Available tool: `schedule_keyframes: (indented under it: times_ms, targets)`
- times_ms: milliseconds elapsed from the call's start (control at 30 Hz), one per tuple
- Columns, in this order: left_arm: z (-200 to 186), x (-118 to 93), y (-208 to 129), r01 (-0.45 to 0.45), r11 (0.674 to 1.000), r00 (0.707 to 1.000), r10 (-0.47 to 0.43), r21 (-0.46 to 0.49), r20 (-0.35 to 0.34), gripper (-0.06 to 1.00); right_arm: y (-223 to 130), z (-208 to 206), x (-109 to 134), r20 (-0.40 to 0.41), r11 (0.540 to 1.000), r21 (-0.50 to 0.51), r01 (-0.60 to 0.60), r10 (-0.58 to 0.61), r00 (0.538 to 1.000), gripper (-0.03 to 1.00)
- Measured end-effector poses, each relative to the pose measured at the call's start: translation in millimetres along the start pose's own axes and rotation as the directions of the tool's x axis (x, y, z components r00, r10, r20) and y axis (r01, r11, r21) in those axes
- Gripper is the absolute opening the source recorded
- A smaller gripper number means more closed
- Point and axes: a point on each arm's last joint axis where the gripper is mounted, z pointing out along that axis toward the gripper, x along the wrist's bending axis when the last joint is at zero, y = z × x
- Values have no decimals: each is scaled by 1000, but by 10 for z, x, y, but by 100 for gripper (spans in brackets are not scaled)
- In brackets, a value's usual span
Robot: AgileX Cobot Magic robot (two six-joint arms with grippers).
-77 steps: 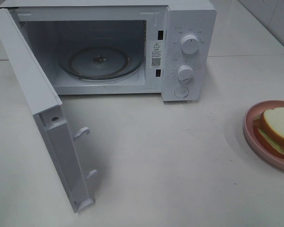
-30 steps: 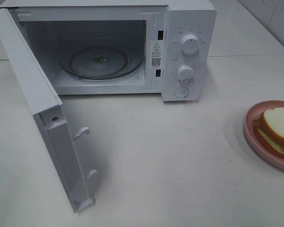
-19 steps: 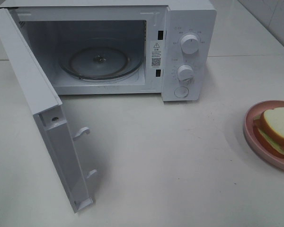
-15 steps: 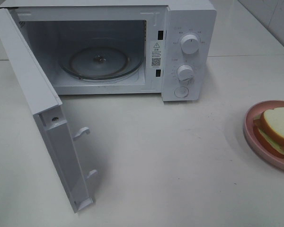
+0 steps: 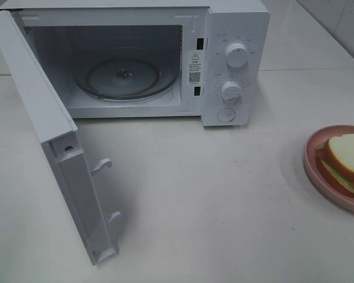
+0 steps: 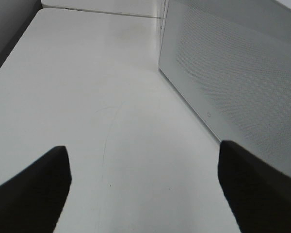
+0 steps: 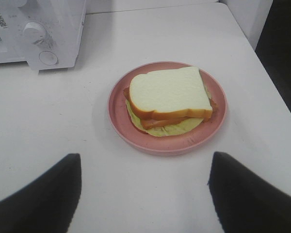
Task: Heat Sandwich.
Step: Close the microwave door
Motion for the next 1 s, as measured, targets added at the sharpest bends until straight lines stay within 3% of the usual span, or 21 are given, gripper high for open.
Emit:
schedule_keyframes:
  times_ms: [300, 600, 733, 1000]
  targets:
    - [26, 13, 199, -51, 998, 998, 50, -35, -26, 76, 0, 0, 0, 0, 1000, 0, 0, 0, 1000, 72]
    - [379, 50, 432, -79, 985, 996, 71, -154, -55, 76, 0, 0, 0, 0, 1000, 0, 0, 0, 1000, 72]
    - [619, 29, 460, -130, 956, 991, 131, -263, -14, 76, 0, 0, 0, 0, 1000, 0, 0, 0, 1000, 72]
    - [848, -12, 445, -135, 939, 988, 151, -315, 27, 76, 0, 0, 0, 0, 1000, 0, 0, 0, 1000, 72]
